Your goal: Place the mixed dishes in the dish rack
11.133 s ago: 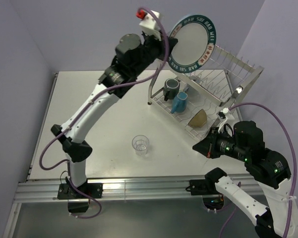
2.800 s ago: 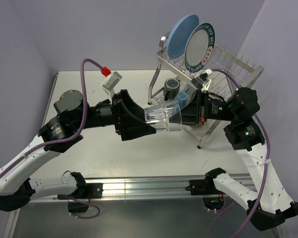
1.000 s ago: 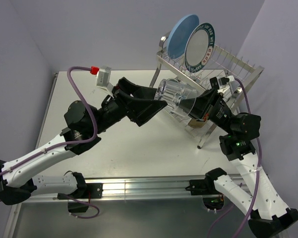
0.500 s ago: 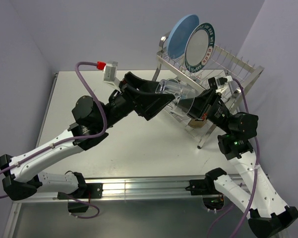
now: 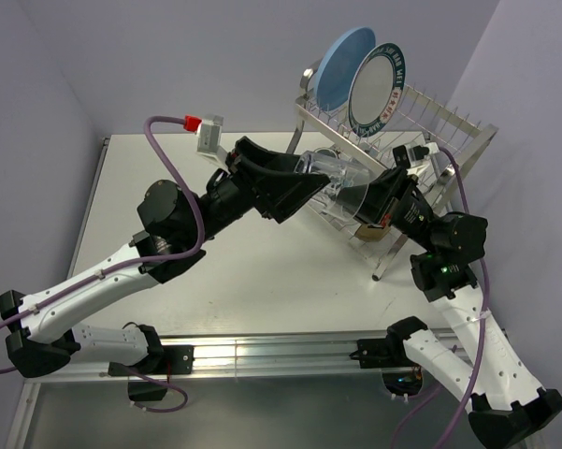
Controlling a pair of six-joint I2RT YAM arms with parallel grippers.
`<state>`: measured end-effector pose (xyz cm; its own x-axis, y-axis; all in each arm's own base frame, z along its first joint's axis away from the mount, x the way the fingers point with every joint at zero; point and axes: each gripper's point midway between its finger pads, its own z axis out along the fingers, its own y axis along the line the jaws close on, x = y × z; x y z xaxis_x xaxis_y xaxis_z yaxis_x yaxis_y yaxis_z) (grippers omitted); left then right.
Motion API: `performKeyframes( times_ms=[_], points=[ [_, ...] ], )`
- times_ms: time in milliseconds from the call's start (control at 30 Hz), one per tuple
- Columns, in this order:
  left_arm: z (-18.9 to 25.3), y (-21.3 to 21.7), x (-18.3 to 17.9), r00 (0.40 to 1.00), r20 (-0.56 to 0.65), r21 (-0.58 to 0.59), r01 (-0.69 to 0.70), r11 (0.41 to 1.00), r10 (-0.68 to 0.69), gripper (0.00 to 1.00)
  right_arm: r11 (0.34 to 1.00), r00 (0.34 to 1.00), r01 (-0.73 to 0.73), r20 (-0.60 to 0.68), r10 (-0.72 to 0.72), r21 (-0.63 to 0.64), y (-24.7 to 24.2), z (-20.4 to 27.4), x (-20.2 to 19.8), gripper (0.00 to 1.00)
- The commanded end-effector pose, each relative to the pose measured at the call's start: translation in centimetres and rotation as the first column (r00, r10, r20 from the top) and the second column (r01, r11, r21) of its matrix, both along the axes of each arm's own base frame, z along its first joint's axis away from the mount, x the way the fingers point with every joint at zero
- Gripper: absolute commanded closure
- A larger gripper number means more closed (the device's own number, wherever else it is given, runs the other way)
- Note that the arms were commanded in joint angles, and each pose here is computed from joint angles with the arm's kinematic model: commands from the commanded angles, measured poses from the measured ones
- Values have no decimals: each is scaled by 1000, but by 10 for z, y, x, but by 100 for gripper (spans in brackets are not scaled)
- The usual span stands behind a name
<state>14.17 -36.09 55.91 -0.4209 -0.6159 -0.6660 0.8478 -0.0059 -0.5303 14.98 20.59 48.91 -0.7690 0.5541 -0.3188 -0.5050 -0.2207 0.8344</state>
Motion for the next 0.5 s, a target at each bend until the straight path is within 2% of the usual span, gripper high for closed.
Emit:
performKeyframes(
  times_ms=[0, 33, 67, 133, 167, 200, 233, 333, 367, 400, 467],
  points=[
    [30, 19, -16, 998, 57, -87, 21, 996, -16, 31, 999, 998, 19, 57, -21, 34, -4, 12, -3, 100],
    [29, 17, -15, 998, 56, -84, 24, 996, -19, 40, 999, 998, 16, 62, -18, 31, -4, 13, -5, 100],
    [30, 17, -17, 998, 61, -83, 30, 996, -25, 61, 999, 998, 21, 58, -23, 28, -4, 13, -3, 100],
    [30, 14, -15, 998, 57, -74, 32, 997, -28, 82, 1000, 998, 27, 60, -28, 10, -2, 13, -3, 100],
    [30, 14, -15, 998, 55, -71, 32, 997, -28, 100, 999, 997, 32, 65, -32, 6, -3, 13, -3, 100],
    [30, 13, -15, 998, 52, -69, 32, 997, -29, 100, 999, 997, 37, 75, -37, -1, -3, 14, -4, 97],
    [28, 11, -14, 998, 48, -59, 31, 998, -29, 100, 999, 997, 38, 72, -37, -9, -2, 14, -4, 88],
    [26, 7, -11, 999, 37, -26, 25, 999, -24, 100, 999, 996, 44, 79, -41, -26, -2, 15, -5, 75],
    [26, 7, -11, 999, 37, -19, 25, 1000, -24, 100, 998, 996, 46, 80, -44, -30, -2, 15, -5, 68],
    [30, 7, -12, 999, 39, -20, 27, 999, -27, 100, 998, 995, 52, 89, -48, -37, -2, 15, -6, 54],
    [28, 4, -11, 999, 40, -3, 31, 1000, -31, 100, 997, 995, 59, 82, -54, -55, -2, 13, -7, 44]
  ],
)
